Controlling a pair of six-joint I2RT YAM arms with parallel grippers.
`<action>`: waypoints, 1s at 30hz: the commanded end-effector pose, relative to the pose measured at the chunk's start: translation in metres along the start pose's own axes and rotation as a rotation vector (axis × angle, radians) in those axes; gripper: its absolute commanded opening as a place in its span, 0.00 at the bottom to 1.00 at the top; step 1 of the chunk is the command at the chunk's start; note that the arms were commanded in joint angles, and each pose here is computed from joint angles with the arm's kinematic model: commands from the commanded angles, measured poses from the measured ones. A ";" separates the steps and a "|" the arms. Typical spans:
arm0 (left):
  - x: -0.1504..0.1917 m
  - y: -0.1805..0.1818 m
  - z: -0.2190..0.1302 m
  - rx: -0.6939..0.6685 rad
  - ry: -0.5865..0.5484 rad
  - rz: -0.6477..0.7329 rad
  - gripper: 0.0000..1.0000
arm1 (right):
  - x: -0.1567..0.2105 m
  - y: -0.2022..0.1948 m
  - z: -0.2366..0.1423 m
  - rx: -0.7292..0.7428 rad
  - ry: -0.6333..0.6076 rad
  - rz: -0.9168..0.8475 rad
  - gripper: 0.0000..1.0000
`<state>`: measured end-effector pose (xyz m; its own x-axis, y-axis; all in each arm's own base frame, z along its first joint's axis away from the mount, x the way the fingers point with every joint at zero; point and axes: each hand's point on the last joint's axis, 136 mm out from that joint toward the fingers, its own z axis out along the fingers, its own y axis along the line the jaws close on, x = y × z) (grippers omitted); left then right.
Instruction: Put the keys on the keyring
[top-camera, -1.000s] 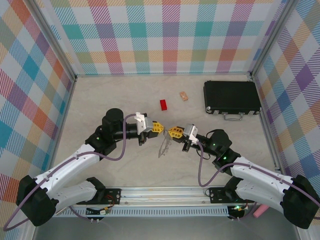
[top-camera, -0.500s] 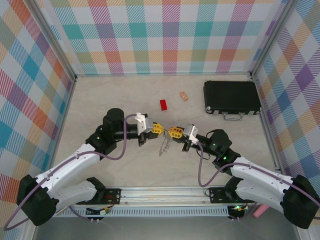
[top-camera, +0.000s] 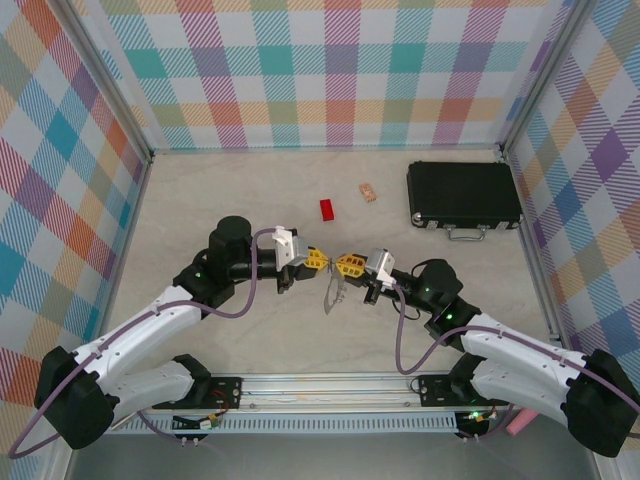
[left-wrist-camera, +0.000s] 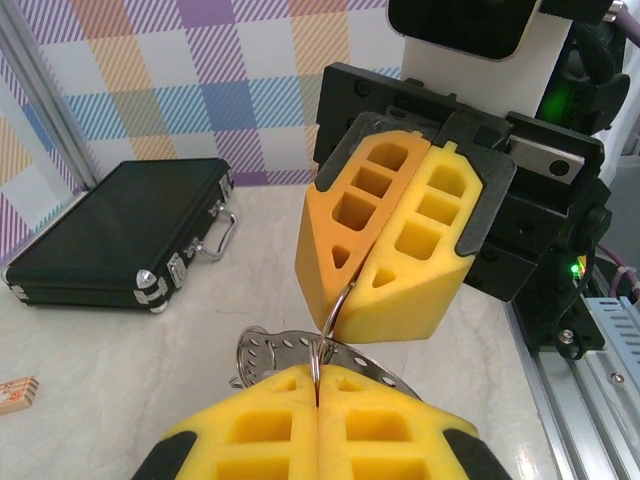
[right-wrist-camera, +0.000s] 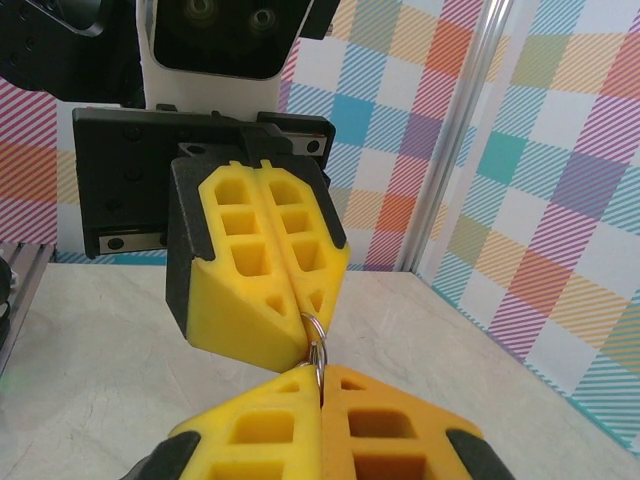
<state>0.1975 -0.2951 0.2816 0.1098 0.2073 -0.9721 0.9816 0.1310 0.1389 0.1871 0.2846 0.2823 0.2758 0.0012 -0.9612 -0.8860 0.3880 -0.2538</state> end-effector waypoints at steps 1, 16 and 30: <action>-0.008 -0.008 -0.001 0.038 -0.021 0.032 0.00 | -0.017 -0.013 0.001 0.059 -0.047 -0.003 0.00; -0.015 -0.001 -0.007 -0.028 -0.046 0.074 0.00 | -0.010 -0.016 0.006 0.047 -0.013 0.034 0.00; 0.003 0.003 -0.006 -0.048 0.056 0.123 0.00 | -0.001 -0.009 0.010 -0.019 0.069 0.046 0.00</action>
<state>0.1989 -0.2894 0.2797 0.1677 0.2447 -0.9550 0.9661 0.1522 0.2086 0.1981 0.2896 0.2728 0.1873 -0.0558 -0.9807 -0.9029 0.3833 -0.1943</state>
